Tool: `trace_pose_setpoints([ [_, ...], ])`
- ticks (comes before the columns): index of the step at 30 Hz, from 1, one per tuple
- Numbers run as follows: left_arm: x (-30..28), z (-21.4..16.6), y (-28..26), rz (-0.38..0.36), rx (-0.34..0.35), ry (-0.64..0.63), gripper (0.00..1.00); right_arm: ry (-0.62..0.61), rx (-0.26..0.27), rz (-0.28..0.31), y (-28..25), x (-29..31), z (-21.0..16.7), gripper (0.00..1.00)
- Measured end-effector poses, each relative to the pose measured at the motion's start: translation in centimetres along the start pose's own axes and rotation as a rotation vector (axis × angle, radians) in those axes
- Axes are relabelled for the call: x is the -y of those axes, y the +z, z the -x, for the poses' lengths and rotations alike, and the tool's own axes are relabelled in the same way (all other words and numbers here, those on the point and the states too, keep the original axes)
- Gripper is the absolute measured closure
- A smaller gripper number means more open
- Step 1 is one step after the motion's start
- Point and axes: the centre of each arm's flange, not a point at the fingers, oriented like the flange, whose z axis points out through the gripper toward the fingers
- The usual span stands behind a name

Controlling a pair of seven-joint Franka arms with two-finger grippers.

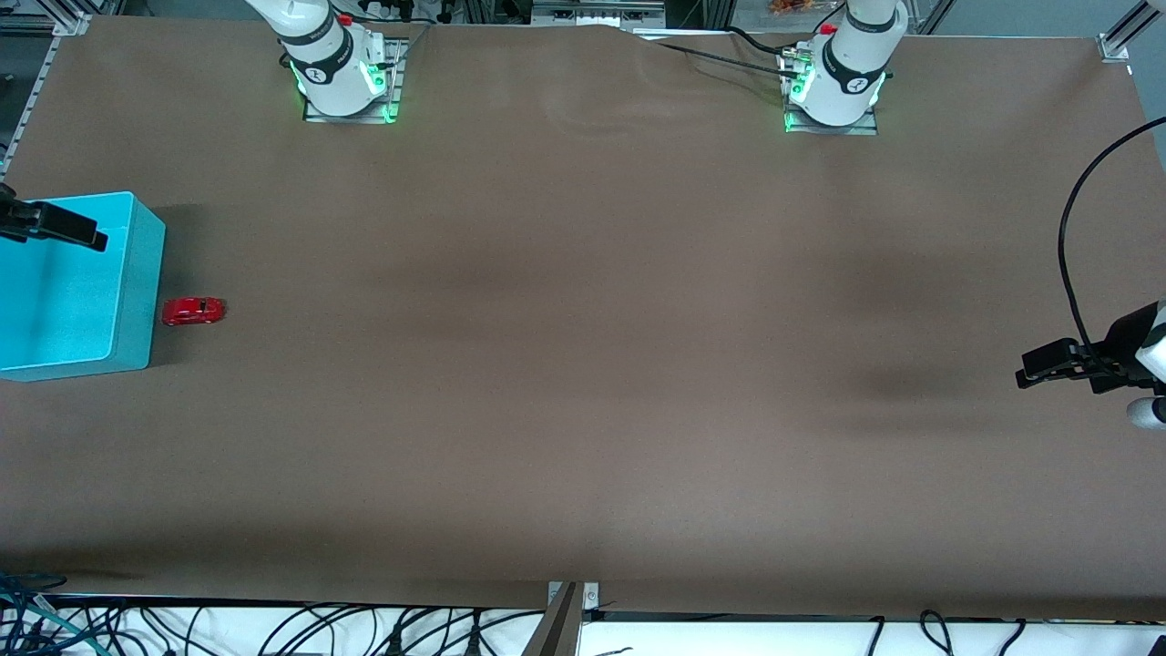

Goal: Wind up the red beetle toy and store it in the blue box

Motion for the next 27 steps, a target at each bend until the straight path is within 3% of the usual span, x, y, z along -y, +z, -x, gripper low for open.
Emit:
trace_pose_setpoints([
  [15, 0.1, 0.0, 0.2, 0.000, 0.006, -0.001, 0.00, 0.108, -0.017, -0.001, 7.6, -2.3, -0.4, 0.00],
  [27, 0.2, 0.1, 0.2, -0.001, 0.007, -0.003, 0.00, 0.157, -0.049, -0.007, 12.9, -5.1, 2.0, 0.00],
])
